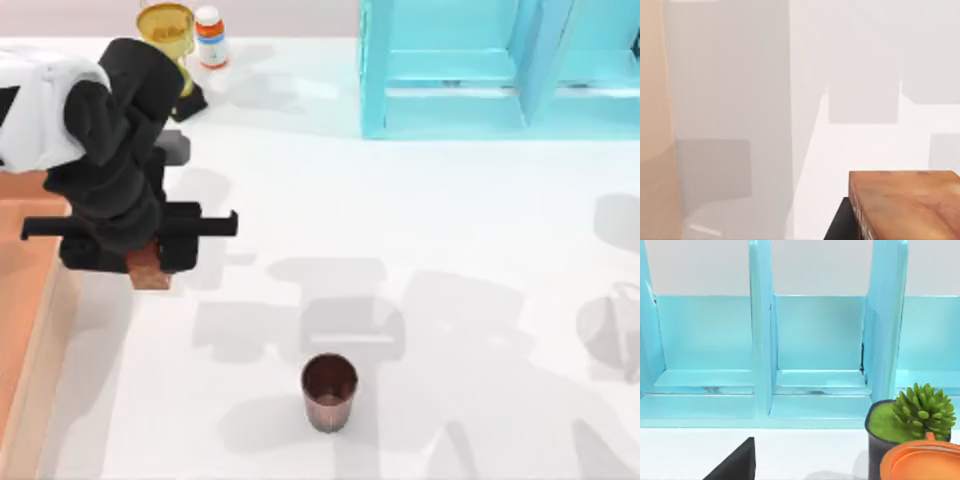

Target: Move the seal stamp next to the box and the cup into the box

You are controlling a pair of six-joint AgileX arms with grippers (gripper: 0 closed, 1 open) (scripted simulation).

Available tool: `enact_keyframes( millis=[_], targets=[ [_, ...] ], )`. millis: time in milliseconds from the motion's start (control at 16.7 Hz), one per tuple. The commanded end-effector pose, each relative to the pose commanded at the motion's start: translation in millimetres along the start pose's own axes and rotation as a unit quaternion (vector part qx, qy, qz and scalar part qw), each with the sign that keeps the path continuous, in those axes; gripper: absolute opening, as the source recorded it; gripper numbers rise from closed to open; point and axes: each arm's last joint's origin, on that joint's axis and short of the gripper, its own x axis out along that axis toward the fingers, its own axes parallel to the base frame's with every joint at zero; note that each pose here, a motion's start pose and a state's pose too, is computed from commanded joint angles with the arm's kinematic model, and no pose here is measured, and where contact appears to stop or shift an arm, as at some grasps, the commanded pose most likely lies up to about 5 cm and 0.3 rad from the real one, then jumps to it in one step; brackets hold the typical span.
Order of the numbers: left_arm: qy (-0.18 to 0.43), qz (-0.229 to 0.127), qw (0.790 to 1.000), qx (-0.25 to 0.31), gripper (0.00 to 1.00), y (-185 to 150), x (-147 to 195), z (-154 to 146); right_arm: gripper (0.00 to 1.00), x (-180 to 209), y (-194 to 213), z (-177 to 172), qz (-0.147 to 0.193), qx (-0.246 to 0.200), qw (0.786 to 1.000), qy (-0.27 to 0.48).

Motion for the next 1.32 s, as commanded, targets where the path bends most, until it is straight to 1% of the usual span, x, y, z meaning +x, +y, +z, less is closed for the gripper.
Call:
enact_keyframes(
  millis=[600, 660, 1200, 1320],
  targets=[
    [0.0, 0.0, 1.0, 0.0, 0.98, 0.0, 0.0, 0.0, 1.0, 0.0, 0.0, 0.0, 0.0, 0.0, 1.0, 0.0],
    [0.0, 0.0, 1.0, 0.0, 1.0, 0.0, 0.0, 0.0, 1.0, 0.0, 0.0, 0.0, 0.0, 0.0, 1.0, 0.0],
    [0.0, 0.0, 1.0, 0.001, 1.0, -0.7, -0.3, -0.1, 1.0, 0.0, 0.0, 0.0, 0.0, 0.0, 1.0, 0.0],
    [0.002, 0.001, 1.0, 0.001, 1.0, -1.9, -4.6, 2.8, 1.0, 0.0, 0.0, 0.0, 0.0, 0.0, 1.0, 0.0]
  ],
)
